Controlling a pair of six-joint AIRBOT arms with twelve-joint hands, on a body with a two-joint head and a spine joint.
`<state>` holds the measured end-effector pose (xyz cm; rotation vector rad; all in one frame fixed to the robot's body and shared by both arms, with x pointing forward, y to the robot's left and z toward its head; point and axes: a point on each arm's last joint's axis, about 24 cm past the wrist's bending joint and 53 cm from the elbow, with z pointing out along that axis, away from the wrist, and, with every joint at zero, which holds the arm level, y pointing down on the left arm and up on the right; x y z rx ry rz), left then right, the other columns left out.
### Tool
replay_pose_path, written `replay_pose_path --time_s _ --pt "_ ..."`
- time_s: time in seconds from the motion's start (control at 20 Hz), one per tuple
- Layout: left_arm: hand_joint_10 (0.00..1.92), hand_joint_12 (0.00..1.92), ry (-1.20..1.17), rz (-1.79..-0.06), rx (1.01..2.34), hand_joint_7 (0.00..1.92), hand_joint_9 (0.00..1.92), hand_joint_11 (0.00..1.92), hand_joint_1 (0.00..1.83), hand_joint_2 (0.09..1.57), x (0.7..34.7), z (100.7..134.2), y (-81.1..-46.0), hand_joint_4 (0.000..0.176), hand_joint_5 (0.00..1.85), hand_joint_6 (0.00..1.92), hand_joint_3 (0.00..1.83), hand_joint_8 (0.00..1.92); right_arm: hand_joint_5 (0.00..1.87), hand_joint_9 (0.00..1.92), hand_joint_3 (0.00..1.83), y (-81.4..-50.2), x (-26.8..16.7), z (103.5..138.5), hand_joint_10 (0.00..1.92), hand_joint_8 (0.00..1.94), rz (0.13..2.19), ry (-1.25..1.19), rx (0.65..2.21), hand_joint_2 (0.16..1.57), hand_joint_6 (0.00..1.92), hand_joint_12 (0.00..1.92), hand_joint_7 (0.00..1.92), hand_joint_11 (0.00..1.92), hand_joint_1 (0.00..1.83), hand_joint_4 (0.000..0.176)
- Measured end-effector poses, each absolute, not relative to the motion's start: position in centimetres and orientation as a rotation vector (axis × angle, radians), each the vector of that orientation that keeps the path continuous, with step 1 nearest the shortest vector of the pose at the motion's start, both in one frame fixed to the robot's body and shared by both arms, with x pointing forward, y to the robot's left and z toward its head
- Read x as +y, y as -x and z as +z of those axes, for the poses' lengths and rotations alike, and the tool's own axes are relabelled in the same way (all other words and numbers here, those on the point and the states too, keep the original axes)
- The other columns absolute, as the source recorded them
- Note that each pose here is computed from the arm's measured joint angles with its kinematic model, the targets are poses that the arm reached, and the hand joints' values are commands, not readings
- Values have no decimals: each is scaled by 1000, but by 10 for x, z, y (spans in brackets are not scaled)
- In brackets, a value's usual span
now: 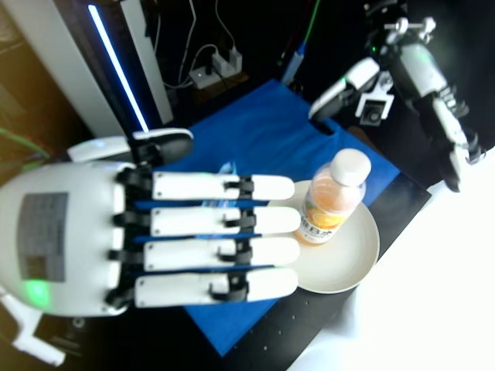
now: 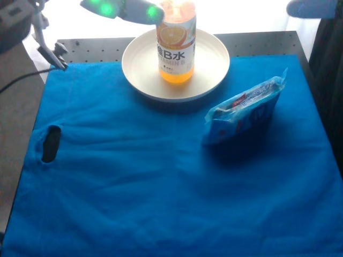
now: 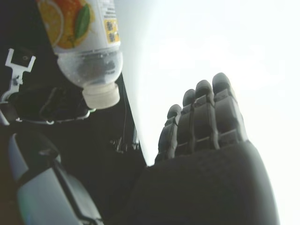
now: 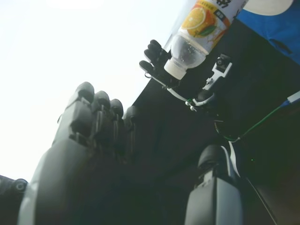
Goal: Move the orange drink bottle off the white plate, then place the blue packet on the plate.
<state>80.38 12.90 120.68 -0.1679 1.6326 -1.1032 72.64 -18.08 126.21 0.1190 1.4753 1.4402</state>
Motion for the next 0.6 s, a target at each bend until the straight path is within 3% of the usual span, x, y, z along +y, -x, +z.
replay_pose_path --time_s 0.05,0.1,0.15,0.2,0.3,0.35,0.4,0.45,0.55,0.6 --pt "4 95 166 -1102 1642 89 118 38 649 616 124 1204 -804 146 0 0 11 4 290 191 0 -726 -180 1261 12 13 1437 -115 1479 864 2 171 250 59 646 0" --pt "0 131 167 -1103 1648 92 94 58 667 658 121 1201 -805 138 0 0 1 1 296 200 0 -726 -179 1261 13 12 1439 -113 1480 860 4 170 253 57 654 0" --pt "0 241 168 -1101 1651 91 91 29 657 680 119 1199 -806 145 0 0 0 1 296 202 0 -726 -179 1261 13 11 1439 -113 1481 857 3 169 254 58 659 0" --pt "0 232 171 -1098 1656 71 74 5 646 695 116 1197 -808 170 0 0 0 0 282 198 0 -725 -179 1261 10 8 1440 -112 1481 865 0 168 251 55 656 0" --pt "4 176 178 -1080 1675 63 57 0 630 676 115 1190 -811 176 0 0 0 1 268 184 0 -725 -178 1261 2 3 1441 -112 1481 872 0 160 245 38 660 0" --pt "10 177 183 -1073 1679 73 74 0 643 674 115 1189 -812 163 0 0 0 5 262 181 5 -725 -178 1261 1 2 1442 -110 1481 887 0 162 242 42 650 0" --pt "2 223 187 -1065 1689 79 92 0 640 679 113 1185 -814 136 0 0 0 0 271 179 0 -724 -178 1261 0 3 1443 -108 1480 874 4 163 245 42 661 0" --pt "2 274 191 -1062 1694 96 117 0 618 679 112 1183 -816 131 0 0 0 0 277 178 0 -724 -178 1262 0 4 1444 -106 1478 862 6 165 249 47 662 0" --pt "8 215 213 -1078 1714 137 188 0 595 641 104 1175 -820 146 0 0 0 4 289 186 0 -724 -178 1262 3 7 1446 -105 1477 860 9 166 259 50 658 0" --pt "1 210 225 -1091 1717 138 147 0 623 648 101 1174 -821 166 0 0 1 2 302 192 0 -724 -177 1262 5 9 1446 -104 1477 861 13 167 268 53 672 0"
